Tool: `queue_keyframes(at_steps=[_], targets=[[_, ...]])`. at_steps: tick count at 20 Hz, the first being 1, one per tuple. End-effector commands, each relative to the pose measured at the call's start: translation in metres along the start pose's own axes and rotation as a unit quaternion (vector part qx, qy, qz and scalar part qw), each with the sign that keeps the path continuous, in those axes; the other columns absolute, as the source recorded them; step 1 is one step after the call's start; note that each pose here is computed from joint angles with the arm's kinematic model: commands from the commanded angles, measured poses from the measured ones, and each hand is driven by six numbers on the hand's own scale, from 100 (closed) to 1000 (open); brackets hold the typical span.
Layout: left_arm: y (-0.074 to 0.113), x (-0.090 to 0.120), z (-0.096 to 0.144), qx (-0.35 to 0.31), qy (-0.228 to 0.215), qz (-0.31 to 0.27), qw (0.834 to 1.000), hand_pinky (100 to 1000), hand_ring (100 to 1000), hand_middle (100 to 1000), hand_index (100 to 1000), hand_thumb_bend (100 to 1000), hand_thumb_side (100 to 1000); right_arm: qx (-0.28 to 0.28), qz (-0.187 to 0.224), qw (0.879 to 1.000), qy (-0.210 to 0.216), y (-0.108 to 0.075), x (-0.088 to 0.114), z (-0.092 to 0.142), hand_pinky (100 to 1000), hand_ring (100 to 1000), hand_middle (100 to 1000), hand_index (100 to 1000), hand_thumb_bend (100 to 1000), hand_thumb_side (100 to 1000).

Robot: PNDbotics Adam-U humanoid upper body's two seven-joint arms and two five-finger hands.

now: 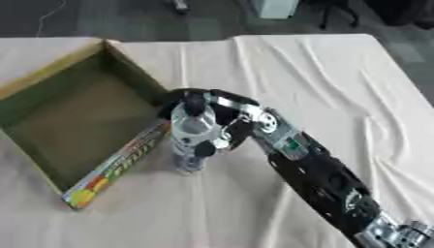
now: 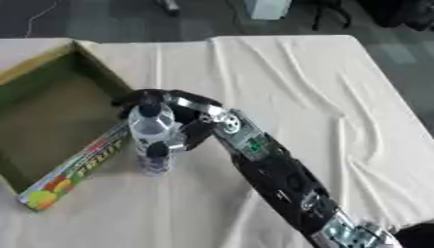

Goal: Pick up objects on the table and place them in the box.

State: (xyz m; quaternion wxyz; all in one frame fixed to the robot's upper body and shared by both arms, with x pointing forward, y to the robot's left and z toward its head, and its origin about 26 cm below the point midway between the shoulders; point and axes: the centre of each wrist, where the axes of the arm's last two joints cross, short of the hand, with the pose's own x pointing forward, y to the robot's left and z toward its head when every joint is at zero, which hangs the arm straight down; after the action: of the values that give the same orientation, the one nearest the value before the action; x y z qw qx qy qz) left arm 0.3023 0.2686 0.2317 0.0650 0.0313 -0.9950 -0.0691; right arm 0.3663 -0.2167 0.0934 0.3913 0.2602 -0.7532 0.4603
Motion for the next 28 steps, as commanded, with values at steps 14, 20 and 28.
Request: queue_keyframes(at_steps=[14, 20, 28], targets=[[0.005, 0.003, -0.007, -0.006, -0.017, -0.004, 1.000, 701, 739, 855, 854, 161, 1000, 0.015, 0.036, 0.998, -0.059, -0.007, -0.003, 0.006, 100, 360, 577, 695, 568, 187], [0.005, 0.003, -0.007, -0.007, -0.016, -0.004, 1.000, 700, 738, 855, 855, 161, 1000, -0.035, 0.006, 0.996, -0.083, -0.007, -0.012, 0.009, 100, 114, 270, 401, 378, 120], [0.004, 0.003, -0.007, -0.007, -0.017, -0.004, 1.000, 700, 739, 855, 854, 161, 1000, -0.062, -0.012, 0.984, -0.169, -0.010, -0.008, 0.002, 100, 100, 100, 100, 531, 100]])
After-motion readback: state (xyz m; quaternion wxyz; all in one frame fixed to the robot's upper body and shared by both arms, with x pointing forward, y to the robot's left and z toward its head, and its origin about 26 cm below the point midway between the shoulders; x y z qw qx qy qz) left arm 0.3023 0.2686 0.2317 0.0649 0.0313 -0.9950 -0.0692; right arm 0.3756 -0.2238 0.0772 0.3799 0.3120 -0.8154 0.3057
